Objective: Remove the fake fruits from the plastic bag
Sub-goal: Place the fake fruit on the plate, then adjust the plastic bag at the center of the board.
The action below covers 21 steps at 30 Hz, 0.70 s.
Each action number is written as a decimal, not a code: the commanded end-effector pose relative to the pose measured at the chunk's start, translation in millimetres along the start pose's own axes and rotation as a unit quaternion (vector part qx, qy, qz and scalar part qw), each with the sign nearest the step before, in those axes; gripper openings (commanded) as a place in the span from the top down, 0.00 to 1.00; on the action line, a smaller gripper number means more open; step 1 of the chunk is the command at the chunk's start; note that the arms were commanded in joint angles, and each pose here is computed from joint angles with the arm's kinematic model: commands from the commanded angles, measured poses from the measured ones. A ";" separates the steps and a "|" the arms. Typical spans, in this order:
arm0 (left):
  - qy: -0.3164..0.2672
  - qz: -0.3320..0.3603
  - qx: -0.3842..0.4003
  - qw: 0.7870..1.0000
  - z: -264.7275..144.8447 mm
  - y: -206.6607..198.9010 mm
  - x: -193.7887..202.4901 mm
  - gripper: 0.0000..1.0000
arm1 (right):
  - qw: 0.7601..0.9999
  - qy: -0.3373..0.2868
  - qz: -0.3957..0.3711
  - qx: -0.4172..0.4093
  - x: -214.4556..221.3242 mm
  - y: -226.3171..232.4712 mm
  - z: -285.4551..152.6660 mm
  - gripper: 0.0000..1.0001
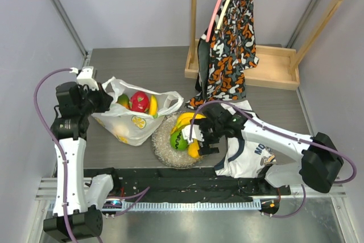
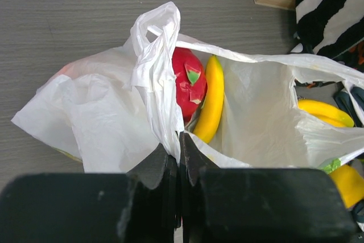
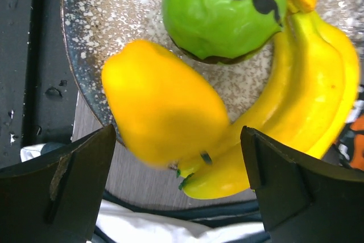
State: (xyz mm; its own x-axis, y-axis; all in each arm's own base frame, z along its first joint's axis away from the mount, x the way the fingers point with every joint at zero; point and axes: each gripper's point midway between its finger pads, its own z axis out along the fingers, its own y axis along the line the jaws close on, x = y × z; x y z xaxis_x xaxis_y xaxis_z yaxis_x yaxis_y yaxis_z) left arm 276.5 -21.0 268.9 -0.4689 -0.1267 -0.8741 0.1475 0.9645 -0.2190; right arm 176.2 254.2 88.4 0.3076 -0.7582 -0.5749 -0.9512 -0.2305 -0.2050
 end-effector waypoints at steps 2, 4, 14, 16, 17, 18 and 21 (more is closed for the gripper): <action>0.007 0.025 0.015 1.000 -18.5 -9.4 3.8 0.92 | 0.990 -0.075 -0.061 0.106 -61.2 -45.0 -63.4 0.00; 0.007 0.033 0.014 0.999 -24.1 -10.7 6.9 0.92 | 0.982 -0.117 -0.067 0.133 -94.2 -60.6 -88.7 0.00; 0.008 0.052 0.035 0.998 -62.9 -31.8 16.3 1.00 | 0.901 -0.347 0.079 0.247 -244.8 -194.9 -119.4 0.16; 0.006 0.051 0.038 0.998 -68.7 -35.7 14.4 1.00 | 0.902 -0.353 0.093 0.231 -254.5 -206.0 -75.4 0.22; 0.002 0.052 0.037 0.998 -71.1 -36.5 11.5 1.00 | 0.904 -0.350 0.094 0.229 -258.6 -210.1 -61.0 0.30; 0.001 0.055 0.032 0.998 -71.6 -34.7 10.8 1.00 | 0.914 -0.335 0.095 0.206 -258.4 -203.1 -24.4 0.34; 0.006 0.054 0.001 0.999 -66.5 -21.8 13.0 1.00 | 0.938 -0.292 0.074 0.171 -256.2 -173.8 36.2 0.45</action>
State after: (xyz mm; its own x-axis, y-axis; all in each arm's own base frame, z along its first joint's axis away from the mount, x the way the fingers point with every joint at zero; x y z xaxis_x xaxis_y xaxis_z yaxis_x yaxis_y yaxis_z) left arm 209.1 -35.7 286.3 -0.4701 -0.0308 -0.8821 0.2285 0.9611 -0.1554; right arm 298.9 465.2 291.2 0.2559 -0.2479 -0.9344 -0.9273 0.2103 -0.3098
